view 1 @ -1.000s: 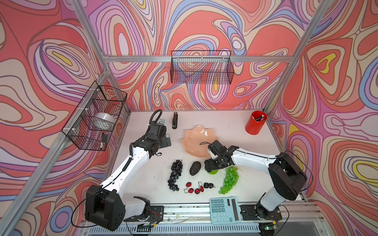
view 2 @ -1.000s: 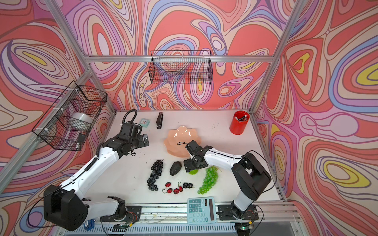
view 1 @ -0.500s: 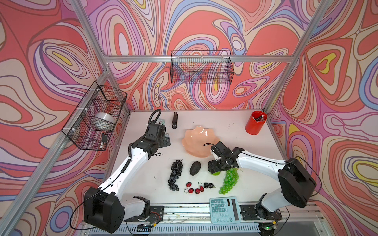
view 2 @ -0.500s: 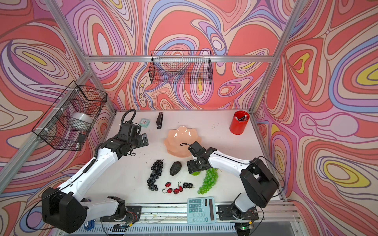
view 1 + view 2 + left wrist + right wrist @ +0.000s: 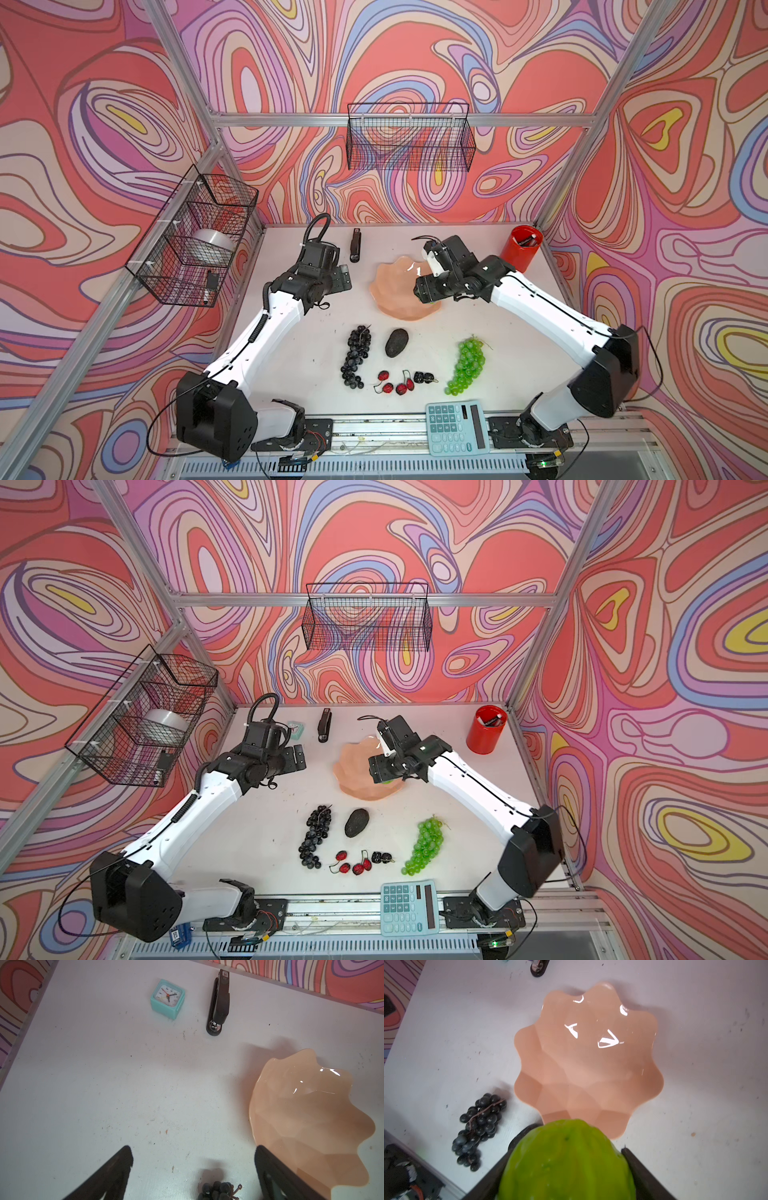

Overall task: Place and organize the fake fruits in the fruit bowl
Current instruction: 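Lift the lime-green fruit with the right gripper and lower it into the peach bowl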

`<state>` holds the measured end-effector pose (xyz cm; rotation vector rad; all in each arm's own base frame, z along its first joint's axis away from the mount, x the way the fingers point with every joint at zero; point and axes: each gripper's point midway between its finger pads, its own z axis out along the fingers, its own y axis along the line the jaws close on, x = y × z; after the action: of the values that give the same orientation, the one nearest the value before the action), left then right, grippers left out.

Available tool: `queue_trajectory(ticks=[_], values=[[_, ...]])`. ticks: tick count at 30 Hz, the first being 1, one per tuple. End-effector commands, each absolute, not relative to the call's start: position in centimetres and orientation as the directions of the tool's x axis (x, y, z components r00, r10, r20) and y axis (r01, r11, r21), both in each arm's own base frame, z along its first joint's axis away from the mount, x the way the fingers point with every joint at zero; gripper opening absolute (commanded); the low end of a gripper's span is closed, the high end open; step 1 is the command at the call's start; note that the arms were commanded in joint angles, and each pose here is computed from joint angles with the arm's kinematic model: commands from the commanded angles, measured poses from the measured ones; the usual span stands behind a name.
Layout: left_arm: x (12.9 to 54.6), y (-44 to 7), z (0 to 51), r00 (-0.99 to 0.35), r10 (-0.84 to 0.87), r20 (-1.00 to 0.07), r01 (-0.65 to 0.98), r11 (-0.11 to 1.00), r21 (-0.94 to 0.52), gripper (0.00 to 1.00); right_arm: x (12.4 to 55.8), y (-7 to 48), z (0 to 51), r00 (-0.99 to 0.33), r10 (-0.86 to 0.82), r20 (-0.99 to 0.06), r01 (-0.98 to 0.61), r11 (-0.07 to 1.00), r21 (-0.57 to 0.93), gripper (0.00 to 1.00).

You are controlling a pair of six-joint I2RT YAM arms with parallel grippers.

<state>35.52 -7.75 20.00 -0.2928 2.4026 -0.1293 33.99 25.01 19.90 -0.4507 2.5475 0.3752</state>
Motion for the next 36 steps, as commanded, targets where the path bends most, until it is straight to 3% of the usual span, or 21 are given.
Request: queue_trajectory(ticks=[1, 6, 10, 15, 27, 36], values=[[34.4, -7.8, 21.3, -0.724, -0.264, -0.638, -0.175, 0.964, -0.2, 0.95, 37.4, 24.9, 17.0, -0.804, -0.306, -0.51, -0.43, 0.891, 0.144, 0.61], [33.3, -7.9, 21.0, -0.736, -0.278, -0.617, -0.174, 0.959, -0.224, 0.94, 42.0, 25.6, 13.1, -0.796, -0.386, -0.467, -0.46, 0.887, 0.051, 0.61], [32.7, -9.2, 20.5, -0.782, -0.25, -0.571, -0.12, 0.959, -0.255, 0.94, 43.7, 26.3, 11.5, -0.8, -0.358, -0.481, -0.446, 0.891, 0.08, 0.61], [32.4, -9.7, 19.4, -0.824, -0.238, -0.514, -0.118, 0.96, -0.255, 0.96, 44.4, 26.9, 8.4, -0.821, -0.365, -0.439, -0.445, 0.891, 0.092, 0.62], [32.2, -10.8, 19.9, -0.833, -0.229, -0.504, -0.08, 0.951, -0.299, 0.97, 45.5, 26.8, 4.9, -0.832, -0.382, -0.403, -0.441, 0.895, 0.062, 0.64], [31.9, -10.5, 19.9, -0.854, -0.228, -0.468, -0.104, 0.956, -0.275, 1.0, 45.4, 27.0, 5.2, -0.828, -0.396, -0.396, -0.455, 0.888, 0.063, 0.91]])
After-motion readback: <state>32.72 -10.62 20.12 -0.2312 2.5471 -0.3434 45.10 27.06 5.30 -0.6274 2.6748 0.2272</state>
